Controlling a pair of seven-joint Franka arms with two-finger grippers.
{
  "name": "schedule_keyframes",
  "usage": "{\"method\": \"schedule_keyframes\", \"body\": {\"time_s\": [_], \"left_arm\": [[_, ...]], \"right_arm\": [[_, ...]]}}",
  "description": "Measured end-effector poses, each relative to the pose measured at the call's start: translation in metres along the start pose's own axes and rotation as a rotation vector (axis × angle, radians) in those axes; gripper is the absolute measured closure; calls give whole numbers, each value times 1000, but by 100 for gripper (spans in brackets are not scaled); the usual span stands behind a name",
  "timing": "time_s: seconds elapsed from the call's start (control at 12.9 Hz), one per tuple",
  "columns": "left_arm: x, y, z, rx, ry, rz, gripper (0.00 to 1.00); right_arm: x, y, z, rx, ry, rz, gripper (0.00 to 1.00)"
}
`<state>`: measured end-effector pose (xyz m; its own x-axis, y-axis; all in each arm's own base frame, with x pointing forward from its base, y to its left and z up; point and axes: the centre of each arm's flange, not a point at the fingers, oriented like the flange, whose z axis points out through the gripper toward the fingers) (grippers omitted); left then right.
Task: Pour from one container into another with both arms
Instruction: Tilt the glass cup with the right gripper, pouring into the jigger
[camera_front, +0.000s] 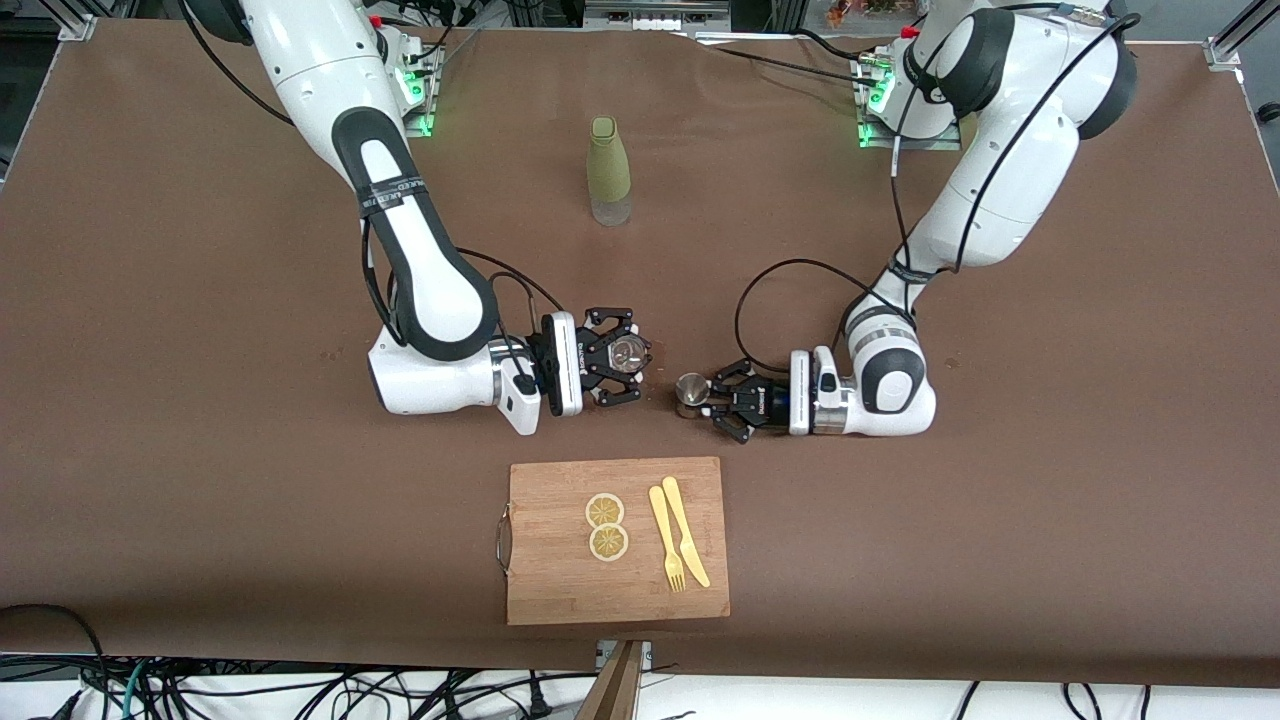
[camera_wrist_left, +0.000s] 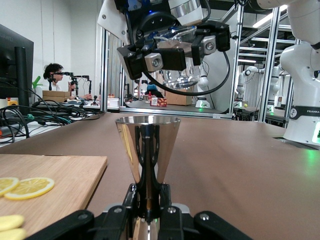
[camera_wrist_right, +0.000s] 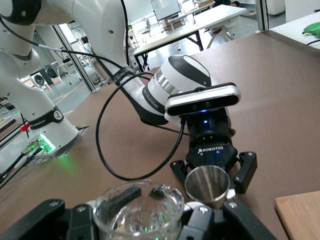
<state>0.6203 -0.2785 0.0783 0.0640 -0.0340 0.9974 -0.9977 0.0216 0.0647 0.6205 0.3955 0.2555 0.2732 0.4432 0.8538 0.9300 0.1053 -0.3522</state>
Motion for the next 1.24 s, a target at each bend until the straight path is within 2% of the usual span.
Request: {"method": "schedule_keyframes", "body": {"time_s": [0.31, 0.62, 0.93, 1.24], "left_arm": [[0, 7, 19, -10, 9, -7, 79], [0, 9, 24, -17, 8, -7, 79], [0, 11, 28, -23, 7, -7, 79], [0, 12, 31, -27, 7, -7, 79]], "right_arm": [[-2, -3, 8, 3, -31, 7, 81], [-2, -2, 7, 1, -35, 20, 81], [-5, -2, 6, -2, -67, 97, 81], [-3, -1, 6, -19, -77, 165, 81]]}}
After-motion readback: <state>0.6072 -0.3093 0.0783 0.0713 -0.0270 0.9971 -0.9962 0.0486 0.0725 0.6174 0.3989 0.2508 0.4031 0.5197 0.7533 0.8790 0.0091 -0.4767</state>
